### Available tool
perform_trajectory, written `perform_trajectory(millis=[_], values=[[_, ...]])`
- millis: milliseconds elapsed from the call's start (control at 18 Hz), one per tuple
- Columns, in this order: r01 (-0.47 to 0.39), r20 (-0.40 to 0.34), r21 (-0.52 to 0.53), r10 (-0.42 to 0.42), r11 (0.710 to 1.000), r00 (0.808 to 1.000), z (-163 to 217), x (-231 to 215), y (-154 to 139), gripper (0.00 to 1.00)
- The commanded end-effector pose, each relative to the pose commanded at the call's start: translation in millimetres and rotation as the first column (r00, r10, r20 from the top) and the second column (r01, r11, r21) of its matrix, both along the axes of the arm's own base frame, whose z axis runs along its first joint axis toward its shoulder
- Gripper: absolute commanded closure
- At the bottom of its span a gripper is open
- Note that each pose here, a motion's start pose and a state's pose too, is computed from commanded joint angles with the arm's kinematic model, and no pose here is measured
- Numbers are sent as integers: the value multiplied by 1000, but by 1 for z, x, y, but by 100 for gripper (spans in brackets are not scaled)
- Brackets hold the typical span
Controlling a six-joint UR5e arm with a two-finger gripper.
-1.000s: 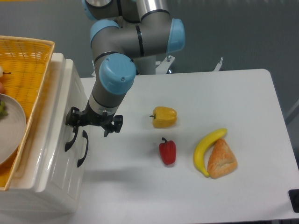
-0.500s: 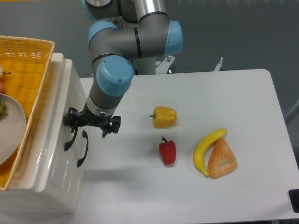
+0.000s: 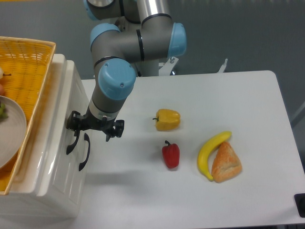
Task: Slide open the top white drawer
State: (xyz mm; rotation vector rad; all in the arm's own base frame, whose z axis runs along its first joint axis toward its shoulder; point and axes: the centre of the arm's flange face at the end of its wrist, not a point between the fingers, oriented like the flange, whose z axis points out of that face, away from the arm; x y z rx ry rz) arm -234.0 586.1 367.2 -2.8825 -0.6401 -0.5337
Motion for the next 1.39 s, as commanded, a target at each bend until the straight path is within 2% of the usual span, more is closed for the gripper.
perform_trajectory(millis=[833, 1000, 1389], values=[[-2, -14, 3, 2, 1000, 1000, -2, -6, 1, 0], [31, -31, 6, -31, 999, 999, -2, -7, 0, 0], [45, -37, 11, -44, 999, 998, -3, -17, -4, 0]])
